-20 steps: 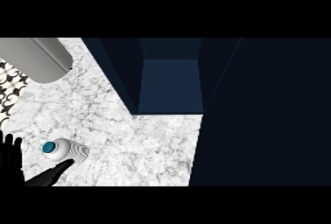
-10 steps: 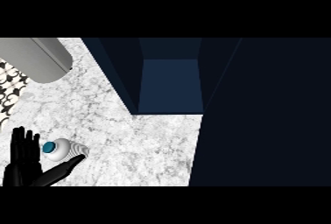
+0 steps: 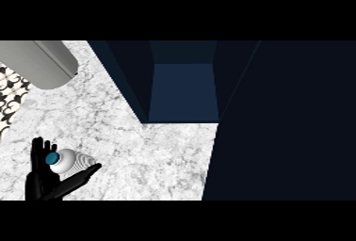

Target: Pick up the bottled water, place it into the cabinet and close the cabinet

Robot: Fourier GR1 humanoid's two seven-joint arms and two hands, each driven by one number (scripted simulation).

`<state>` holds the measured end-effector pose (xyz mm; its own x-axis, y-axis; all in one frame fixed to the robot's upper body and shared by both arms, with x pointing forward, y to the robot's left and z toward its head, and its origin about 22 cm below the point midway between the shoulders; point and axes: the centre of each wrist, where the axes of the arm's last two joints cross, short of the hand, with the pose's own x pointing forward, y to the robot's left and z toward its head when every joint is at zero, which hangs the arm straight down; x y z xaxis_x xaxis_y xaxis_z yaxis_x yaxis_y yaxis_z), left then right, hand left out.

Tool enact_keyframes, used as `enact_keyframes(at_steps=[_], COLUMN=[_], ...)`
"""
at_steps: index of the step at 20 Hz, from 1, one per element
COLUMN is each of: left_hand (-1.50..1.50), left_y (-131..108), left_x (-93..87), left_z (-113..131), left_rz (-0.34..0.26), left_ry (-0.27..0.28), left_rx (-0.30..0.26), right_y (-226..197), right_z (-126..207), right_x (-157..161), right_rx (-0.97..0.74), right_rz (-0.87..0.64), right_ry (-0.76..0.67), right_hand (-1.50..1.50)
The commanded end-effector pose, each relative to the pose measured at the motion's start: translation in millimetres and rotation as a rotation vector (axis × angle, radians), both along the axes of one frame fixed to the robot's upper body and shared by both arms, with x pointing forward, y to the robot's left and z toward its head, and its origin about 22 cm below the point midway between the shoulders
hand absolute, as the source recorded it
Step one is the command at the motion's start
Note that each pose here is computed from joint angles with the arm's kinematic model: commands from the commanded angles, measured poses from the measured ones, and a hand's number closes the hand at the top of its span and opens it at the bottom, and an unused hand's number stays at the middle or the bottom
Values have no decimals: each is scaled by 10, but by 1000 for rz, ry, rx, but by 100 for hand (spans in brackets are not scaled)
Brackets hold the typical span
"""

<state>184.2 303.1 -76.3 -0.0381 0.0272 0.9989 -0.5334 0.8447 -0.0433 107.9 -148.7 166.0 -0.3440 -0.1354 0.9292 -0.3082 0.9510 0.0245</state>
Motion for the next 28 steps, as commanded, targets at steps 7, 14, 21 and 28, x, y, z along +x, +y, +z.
enact_keyframes(at_steps=[7, 14, 21, 28], left_hand=[-150, -150, -150, 150], left_y=[-191, 126, -123, -201], left_x=[-142, 4, -99, -137], left_z=[-479, -595, -736, -912], left_rz=[45, 74, 31, 27], left_ry=[16, 11, -66, -123], left_rx=[22, -11, -58, -116], right_y=[-168, -182, -36, -73], right_z=[231, 151, 188, 186], right_x=[-229, -136, -197, -324], right_rx=[-53, -46, -10, -31], right_rz=[-38, -33, -41, -23], right_ry=[-100, -77, -84, -59], right_hand=[-150, -150, -150, -150])
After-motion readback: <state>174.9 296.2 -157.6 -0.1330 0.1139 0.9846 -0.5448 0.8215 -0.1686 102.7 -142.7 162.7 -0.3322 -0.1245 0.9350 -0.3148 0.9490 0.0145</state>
